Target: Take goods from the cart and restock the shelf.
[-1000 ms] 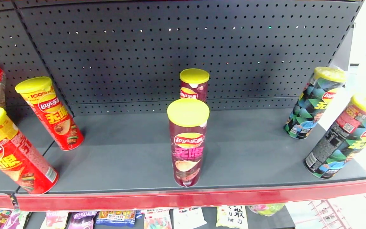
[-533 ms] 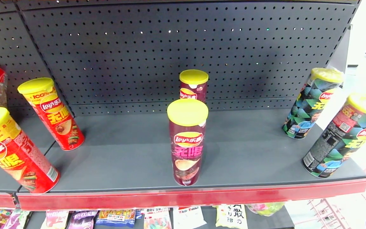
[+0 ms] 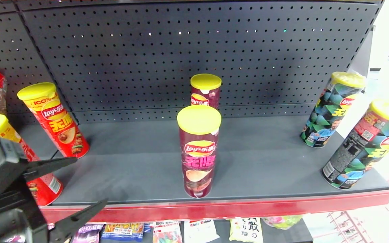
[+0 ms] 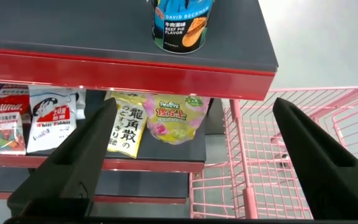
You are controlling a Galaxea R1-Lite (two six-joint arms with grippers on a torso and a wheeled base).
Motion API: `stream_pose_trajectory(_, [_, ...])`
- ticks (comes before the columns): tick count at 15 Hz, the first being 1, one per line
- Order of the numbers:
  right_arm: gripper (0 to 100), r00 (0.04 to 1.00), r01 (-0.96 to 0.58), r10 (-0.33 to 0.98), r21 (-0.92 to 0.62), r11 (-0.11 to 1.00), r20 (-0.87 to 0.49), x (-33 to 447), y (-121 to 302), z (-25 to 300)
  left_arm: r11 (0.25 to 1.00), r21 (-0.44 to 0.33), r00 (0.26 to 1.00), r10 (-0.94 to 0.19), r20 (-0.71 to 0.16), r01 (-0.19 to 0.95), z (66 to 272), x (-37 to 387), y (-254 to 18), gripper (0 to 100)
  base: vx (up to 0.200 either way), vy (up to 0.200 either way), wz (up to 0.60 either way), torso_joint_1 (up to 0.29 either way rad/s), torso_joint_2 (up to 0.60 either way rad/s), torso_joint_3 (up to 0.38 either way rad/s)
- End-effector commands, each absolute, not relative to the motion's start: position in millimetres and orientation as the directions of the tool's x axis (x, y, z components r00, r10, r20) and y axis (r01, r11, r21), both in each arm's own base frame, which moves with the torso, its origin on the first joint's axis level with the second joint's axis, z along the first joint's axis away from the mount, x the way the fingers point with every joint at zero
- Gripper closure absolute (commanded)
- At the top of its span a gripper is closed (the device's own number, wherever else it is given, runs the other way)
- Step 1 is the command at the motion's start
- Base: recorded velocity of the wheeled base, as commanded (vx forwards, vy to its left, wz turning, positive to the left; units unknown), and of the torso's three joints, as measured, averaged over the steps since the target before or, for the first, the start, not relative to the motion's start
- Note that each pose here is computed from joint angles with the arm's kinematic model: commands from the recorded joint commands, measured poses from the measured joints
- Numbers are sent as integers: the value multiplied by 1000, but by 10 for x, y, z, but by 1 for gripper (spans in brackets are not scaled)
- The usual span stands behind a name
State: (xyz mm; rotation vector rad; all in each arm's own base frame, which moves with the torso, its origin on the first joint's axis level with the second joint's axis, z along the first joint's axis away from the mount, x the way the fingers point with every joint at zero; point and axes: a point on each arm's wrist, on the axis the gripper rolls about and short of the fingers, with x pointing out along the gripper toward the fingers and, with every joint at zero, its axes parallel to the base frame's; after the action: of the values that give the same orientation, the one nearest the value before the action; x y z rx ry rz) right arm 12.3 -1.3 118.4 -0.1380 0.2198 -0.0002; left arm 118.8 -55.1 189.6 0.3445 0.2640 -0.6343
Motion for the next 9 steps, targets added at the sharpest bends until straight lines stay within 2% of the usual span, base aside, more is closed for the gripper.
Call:
stream_pose_trajectory(1, [0,976,-16,-15,-137,990,-216,126,-12,1188,701,212,705,-547,-452,681,1783,1552,-862,0,0,0,0,0,0,0])
stream_pose_trajectory(4, [0,975,-16,-15,-137,990,-221,127,-12,1182,698,205,692,-538,-482,686,1798,1886,-1046,0,0,0,0,0,0,0])
stream_pose_trajectory(9, [0,973,-19,-13,-136,990,-231,132,-11,1172,667,217,660,-534,-528,713,1687,2036,-1163,0,0,0,0,0,0,0])
